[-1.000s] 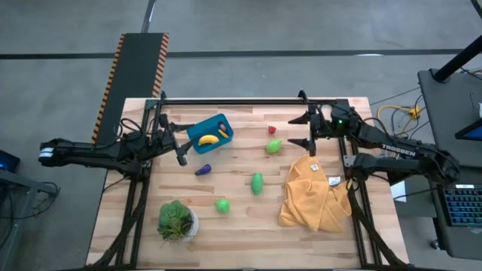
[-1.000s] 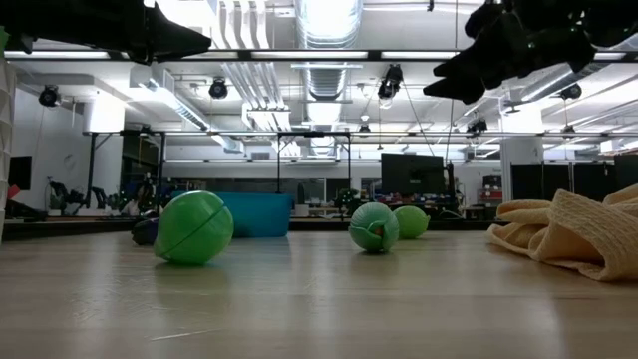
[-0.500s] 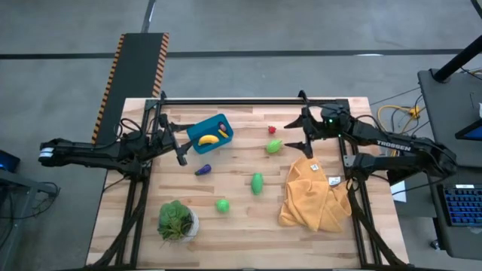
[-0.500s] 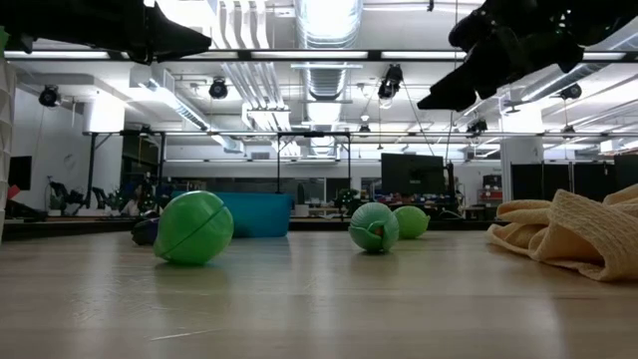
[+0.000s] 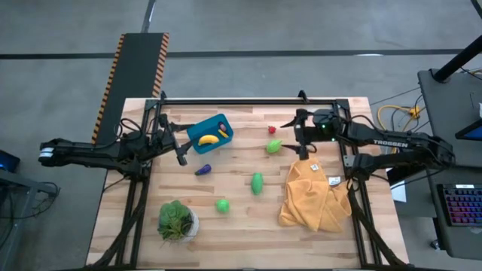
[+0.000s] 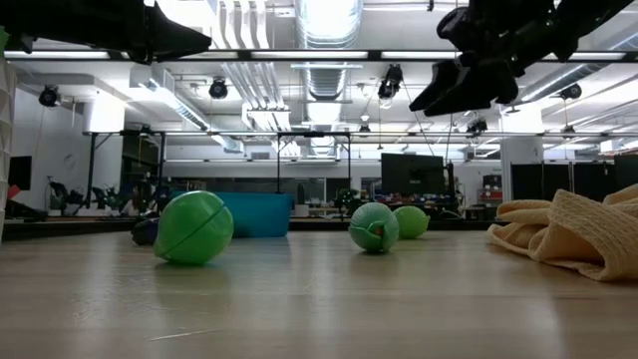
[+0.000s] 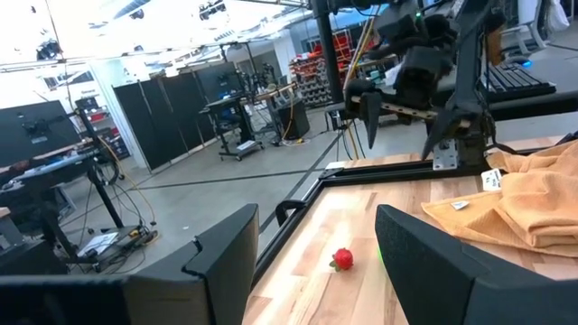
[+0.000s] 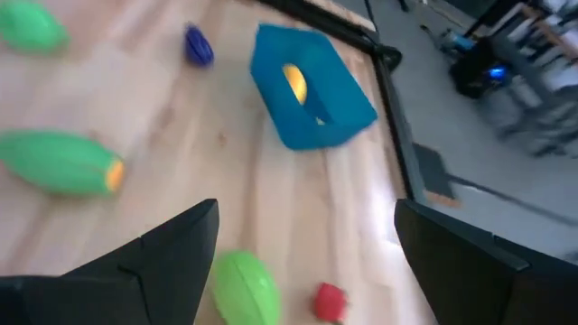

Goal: Pick and placing Produce into tupperware
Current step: Put the melon into the blue bin

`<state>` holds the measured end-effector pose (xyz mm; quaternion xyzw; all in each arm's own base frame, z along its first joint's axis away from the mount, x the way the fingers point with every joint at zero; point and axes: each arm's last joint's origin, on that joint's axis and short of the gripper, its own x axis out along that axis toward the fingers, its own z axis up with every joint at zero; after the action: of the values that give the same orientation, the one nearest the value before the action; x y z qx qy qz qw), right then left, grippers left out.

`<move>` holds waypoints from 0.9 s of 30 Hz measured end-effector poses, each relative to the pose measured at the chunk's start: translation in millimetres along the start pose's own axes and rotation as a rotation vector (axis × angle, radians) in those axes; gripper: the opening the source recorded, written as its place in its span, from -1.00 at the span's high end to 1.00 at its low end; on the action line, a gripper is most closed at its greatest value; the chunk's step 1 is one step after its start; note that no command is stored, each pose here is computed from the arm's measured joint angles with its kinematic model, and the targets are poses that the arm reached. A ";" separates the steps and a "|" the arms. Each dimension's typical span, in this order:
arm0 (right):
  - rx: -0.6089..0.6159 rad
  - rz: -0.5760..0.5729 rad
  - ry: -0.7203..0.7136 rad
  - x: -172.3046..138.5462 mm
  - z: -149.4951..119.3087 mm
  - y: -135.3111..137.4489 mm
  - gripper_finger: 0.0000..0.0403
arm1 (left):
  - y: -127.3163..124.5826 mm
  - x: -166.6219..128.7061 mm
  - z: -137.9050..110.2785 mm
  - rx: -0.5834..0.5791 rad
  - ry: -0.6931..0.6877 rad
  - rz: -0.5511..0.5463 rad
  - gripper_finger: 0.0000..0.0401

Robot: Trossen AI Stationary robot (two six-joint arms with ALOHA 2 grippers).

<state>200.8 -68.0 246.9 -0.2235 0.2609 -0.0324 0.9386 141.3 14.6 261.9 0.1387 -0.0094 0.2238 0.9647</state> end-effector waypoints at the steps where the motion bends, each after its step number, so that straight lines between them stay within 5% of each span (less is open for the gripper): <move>1: -0.030 -0.020 0.014 0.2 1.1 1.3 -0.62 | 0.0 0.0 0.0 0.000 -0.001 0.001 -0.04; 11: -0.213 -0.092 0.112 1.3 7.1 16.3 -0.62 | 0.0 0.0 -0.1 -0.001 -0.002 0.001 -0.04; 27: -0.214 -0.040 0.105 5.2 11.7 30.2 -0.62 | -0.7 2.1 1.0 -0.007 -0.015 0.005 -0.04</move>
<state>209.5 -37.0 240.2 -0.3255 0.3074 -0.0346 0.8935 143.5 14.6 262.8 0.1368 -0.0177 0.2250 0.9646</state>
